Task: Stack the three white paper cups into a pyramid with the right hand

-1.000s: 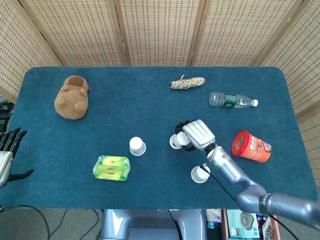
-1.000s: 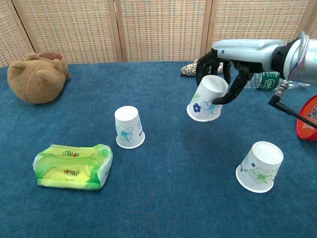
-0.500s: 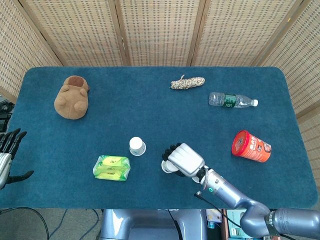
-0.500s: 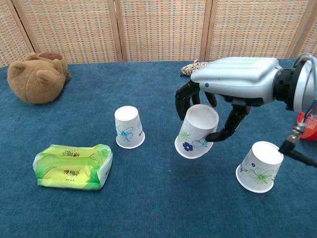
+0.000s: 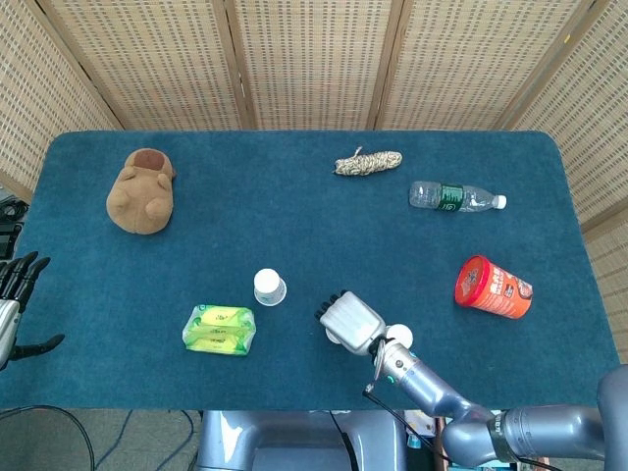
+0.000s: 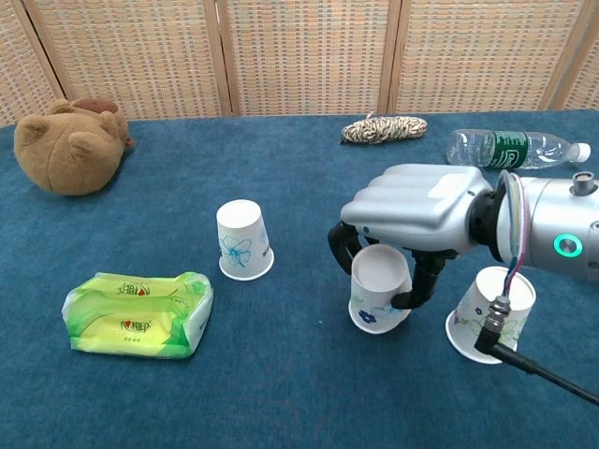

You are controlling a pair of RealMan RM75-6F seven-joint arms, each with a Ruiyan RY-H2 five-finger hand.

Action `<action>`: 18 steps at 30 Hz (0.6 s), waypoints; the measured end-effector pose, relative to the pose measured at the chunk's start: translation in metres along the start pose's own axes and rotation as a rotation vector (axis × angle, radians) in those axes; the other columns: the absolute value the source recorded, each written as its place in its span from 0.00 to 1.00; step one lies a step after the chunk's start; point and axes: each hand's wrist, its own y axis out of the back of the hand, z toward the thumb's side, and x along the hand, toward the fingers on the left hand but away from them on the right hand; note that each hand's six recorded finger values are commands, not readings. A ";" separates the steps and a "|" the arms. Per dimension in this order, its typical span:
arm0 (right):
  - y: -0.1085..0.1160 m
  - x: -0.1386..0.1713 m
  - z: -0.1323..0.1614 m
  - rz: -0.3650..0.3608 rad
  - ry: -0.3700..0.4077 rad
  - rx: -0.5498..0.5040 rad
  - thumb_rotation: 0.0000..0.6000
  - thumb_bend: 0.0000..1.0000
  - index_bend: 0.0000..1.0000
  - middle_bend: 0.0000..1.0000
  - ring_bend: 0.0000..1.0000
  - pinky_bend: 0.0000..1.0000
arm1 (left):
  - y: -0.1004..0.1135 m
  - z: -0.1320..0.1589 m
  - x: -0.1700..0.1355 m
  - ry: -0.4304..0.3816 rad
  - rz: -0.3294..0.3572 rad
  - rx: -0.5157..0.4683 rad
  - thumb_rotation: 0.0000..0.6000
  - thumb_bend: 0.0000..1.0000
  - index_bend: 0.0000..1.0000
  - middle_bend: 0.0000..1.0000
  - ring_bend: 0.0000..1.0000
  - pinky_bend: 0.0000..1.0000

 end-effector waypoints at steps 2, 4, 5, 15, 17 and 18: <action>-0.004 0.001 0.001 0.023 -0.010 0.000 1.00 0.41 0.45 0.51 0.41 0.52 | 0.000 0.000 0.000 -0.002 0.000 0.000 1.00 0.10 0.00 0.00 0.00 0.00; -0.007 0.002 0.002 0.042 -0.018 0.001 1.00 0.41 0.45 0.51 0.41 0.52 | 0.000 0.001 0.000 -0.004 -0.002 0.000 1.00 0.10 0.00 0.00 0.00 0.00; -0.007 0.003 0.003 0.046 -0.019 0.001 1.00 0.41 0.45 0.51 0.41 0.52 | -0.001 0.001 -0.001 -0.005 -0.003 0.000 1.00 0.10 0.00 0.00 0.00 0.00; -0.014 0.018 -0.001 0.099 -0.028 0.004 1.00 0.41 0.45 0.48 0.41 0.52 | -0.002 0.002 -0.001 -0.006 -0.008 0.003 1.00 0.10 0.00 0.00 0.00 0.00; -0.014 0.019 -0.003 0.103 -0.028 0.006 1.00 0.41 0.44 0.44 0.41 0.50 | -0.002 0.002 -0.001 -0.006 -0.008 0.002 1.00 0.10 0.00 0.00 0.00 0.00; -0.015 0.019 -0.004 0.106 -0.028 0.009 1.00 0.41 0.44 0.42 0.39 0.47 | -0.002 0.002 -0.001 -0.006 -0.008 0.002 1.00 0.10 0.00 0.00 0.00 0.00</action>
